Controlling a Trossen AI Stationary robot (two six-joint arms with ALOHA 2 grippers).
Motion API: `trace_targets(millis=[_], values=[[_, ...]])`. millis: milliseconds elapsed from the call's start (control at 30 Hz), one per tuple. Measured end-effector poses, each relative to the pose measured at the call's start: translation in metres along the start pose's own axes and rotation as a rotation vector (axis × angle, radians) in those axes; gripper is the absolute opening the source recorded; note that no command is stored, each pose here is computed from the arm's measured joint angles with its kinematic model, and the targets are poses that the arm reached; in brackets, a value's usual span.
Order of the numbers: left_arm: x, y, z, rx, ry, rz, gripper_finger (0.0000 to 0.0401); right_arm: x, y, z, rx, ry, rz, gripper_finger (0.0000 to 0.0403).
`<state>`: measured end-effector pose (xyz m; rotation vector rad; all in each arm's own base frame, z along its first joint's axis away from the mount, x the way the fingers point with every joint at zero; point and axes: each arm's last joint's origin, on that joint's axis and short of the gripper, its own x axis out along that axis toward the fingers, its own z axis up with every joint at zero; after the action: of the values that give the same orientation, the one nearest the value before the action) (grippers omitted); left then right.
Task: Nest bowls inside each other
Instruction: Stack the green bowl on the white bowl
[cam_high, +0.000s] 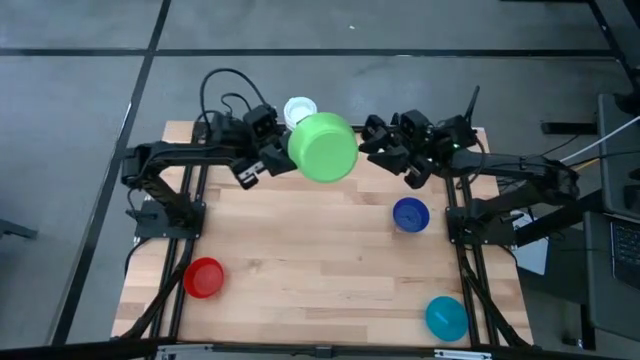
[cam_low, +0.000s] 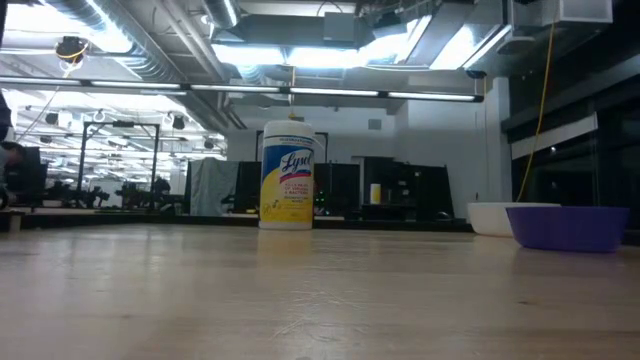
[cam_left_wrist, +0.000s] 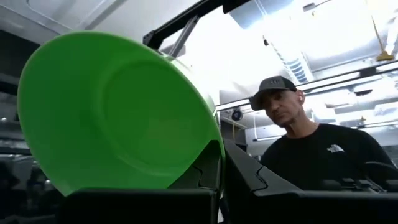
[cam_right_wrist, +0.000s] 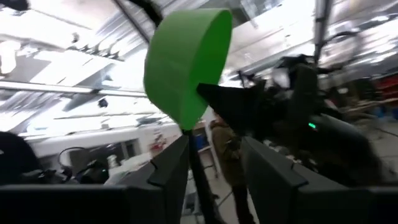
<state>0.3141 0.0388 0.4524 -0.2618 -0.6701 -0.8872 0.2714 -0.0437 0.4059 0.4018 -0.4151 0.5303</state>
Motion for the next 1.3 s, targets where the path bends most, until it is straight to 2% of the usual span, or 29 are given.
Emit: trace_targets(millis=[333, 533, 667, 1067, 1300], values=[[0.018, 0.019, -0.003, 0.004, 0.021, -0.071, 0.0001, 0.043, -0.014, 0.022, -0.025, 0.056, 0.175, 0.0129], [0.017, 0.021, -0.001, 0.002, 0.032, -0.077, 0.0001, 0.049, -0.009, 0.032, -0.053, 0.072, 0.243, 0.0142], [0.012, 0.024, 0.004, -0.007, 0.042, -0.078, 0.0001, 0.048, -0.008, 0.031, -0.028, 0.110, 0.275, 0.0154], [0.002, 0.010, 0.041, 0.012, 0.045, -0.095, 0.0002, 0.033, -0.025, 0.043, -0.014, 0.151, 0.231, 0.0175], [0.001, 0.018, 0.033, -0.001, 0.069, -0.070, 0.0002, 0.036, -0.021, 0.042, -0.033, 0.116, 0.229, 0.0170]])
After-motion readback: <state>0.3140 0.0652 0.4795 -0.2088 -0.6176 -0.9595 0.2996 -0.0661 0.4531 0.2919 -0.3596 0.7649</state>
